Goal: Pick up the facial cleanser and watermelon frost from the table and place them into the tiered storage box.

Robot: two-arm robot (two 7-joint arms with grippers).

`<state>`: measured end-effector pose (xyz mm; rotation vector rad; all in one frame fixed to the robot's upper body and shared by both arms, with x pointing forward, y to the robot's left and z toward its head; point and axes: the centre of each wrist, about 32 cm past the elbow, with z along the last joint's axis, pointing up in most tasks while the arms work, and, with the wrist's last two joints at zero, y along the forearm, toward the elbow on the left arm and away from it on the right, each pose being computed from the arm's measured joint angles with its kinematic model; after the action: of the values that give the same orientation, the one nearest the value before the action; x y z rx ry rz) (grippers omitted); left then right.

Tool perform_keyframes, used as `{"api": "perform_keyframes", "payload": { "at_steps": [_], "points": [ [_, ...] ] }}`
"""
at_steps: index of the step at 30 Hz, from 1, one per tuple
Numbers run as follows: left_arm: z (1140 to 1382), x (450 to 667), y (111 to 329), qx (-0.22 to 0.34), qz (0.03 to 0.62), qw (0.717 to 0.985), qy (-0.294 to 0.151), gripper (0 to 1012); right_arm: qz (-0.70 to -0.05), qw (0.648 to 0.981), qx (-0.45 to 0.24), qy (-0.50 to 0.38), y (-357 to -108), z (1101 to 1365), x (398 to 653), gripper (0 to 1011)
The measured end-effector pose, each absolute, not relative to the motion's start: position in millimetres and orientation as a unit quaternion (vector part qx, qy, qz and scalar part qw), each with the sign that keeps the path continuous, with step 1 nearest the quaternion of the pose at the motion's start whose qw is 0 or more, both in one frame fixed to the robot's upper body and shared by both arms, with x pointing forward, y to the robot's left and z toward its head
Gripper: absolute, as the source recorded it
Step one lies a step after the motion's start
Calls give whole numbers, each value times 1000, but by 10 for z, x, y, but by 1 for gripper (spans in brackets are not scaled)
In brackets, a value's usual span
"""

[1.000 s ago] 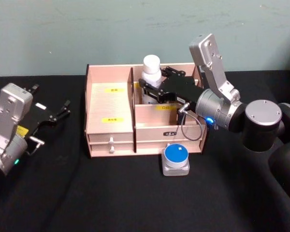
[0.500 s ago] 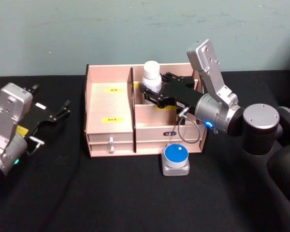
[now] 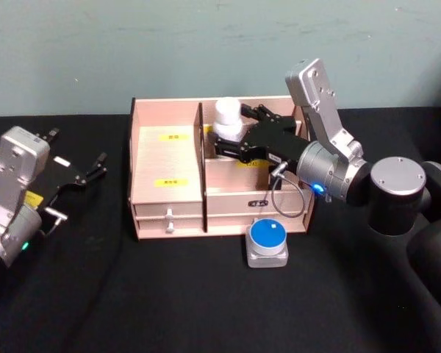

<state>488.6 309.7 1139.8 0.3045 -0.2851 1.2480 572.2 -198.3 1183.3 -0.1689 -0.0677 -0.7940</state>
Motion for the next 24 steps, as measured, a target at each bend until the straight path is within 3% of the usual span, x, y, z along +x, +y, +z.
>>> {"api": "perform_keyframes", "payload": {
  "at_steps": [3,12,24],
  "points": [
    [11398,4886,3097,141,580,791,-132,1001,-388,918,-73,-32,-2008,11862,5713,1000],
    [11398,4886,3097,142,580,791,-132,1001,-396,915,-53,-56,-2122,12120,5562,1002],
    [11397,4886,3097,142,580,791,-132,1001,-406,909,-71,-60,-2359,12518,4926,1002]
  ]
}}
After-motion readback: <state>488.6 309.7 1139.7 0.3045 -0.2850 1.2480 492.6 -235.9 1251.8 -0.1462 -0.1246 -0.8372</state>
